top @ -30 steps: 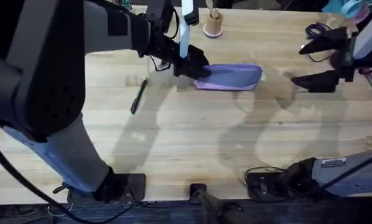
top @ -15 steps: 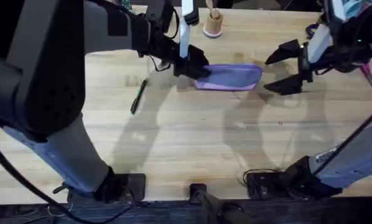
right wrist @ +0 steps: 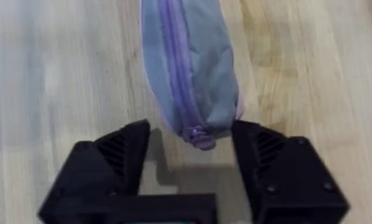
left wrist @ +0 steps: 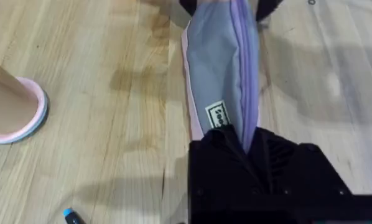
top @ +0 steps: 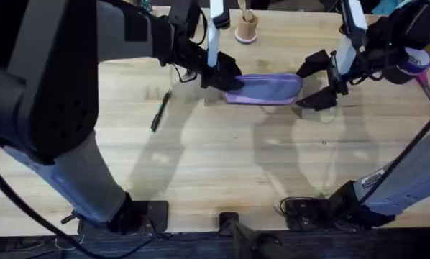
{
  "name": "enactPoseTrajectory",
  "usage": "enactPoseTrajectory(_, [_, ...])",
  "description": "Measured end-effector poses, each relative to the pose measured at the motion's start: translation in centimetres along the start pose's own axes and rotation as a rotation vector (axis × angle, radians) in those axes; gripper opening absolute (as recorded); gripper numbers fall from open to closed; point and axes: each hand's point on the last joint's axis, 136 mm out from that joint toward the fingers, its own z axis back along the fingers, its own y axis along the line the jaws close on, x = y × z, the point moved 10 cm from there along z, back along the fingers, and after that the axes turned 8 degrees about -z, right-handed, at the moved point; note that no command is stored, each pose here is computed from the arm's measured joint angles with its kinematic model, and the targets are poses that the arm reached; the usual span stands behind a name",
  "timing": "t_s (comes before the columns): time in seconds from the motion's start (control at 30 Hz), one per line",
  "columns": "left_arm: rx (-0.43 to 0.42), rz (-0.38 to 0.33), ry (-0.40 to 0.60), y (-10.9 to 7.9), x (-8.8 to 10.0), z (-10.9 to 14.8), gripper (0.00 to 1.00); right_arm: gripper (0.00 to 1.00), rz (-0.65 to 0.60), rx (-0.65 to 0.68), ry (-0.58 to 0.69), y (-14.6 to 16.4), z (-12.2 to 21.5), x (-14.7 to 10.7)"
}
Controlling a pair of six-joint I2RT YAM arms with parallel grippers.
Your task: Unzip the bag, pick up the pens from the table one at a time and place them inside, then zip the bag closed.
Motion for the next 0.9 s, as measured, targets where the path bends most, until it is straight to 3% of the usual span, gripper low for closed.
enactPoseTrajectory(0.17, [0.0, 0.0, 0.0, 0.01, 0.0, 0.0, 0.042, 0.522, 0.008, -0.01, 0.002, -0.18, 0.08, 0.02])
enactPoseTrajectory(0.3, [0.002, -0.001, -0.001, 0.04, -0.01, 0.03, 0.042, 0.07, 0.011, -0.01, -0.004, -0.21, 0.07, 0.15])
enactPoseTrajectory(0.9, [0.006, -0.006, -0.002, 0.11, 0.01, 0.05, 0.042, 0.03, 0.005, -0.009, -0.008, -0.11, 0.31, -0.02])
